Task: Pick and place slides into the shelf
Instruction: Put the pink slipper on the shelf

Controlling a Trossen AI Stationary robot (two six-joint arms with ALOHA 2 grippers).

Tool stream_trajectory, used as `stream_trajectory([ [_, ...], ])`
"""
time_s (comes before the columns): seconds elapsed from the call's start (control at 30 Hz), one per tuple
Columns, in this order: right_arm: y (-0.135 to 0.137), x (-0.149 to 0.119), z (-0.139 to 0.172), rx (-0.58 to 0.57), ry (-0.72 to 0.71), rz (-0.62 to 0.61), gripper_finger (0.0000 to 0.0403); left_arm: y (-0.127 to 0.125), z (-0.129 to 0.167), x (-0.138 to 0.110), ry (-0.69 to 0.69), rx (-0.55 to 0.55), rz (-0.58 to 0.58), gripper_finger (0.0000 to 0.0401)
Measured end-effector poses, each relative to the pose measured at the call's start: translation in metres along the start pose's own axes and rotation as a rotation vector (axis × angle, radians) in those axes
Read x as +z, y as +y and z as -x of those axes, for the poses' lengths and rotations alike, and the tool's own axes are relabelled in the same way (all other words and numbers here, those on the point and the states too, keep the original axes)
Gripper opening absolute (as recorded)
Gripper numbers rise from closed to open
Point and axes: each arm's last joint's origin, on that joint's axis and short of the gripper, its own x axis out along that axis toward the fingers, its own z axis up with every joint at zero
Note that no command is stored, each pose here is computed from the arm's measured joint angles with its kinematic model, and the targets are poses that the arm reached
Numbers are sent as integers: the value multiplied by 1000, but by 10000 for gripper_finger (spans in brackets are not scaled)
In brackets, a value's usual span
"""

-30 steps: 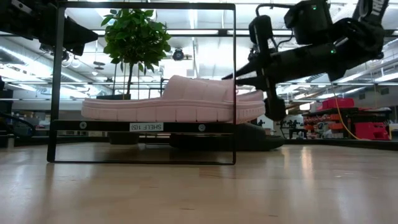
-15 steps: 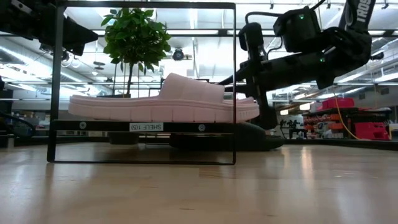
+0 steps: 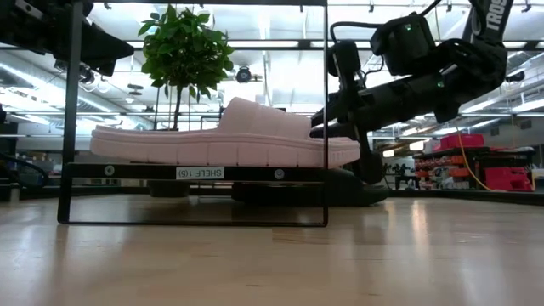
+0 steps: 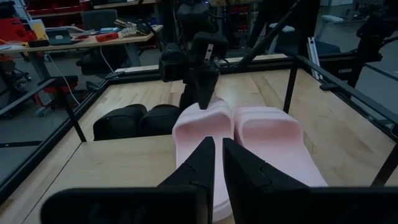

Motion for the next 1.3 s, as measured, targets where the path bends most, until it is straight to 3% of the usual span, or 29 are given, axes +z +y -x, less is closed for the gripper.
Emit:
stream_trajectory([
  [0.7, -1, 10, 3, 5, 8, 60, 18, 0, 0, 0, 0, 0, 0, 36],
  [1.3, -1, 8, 4, -5, 59, 31, 18, 0, 0, 0, 1, 0, 0, 37],
])
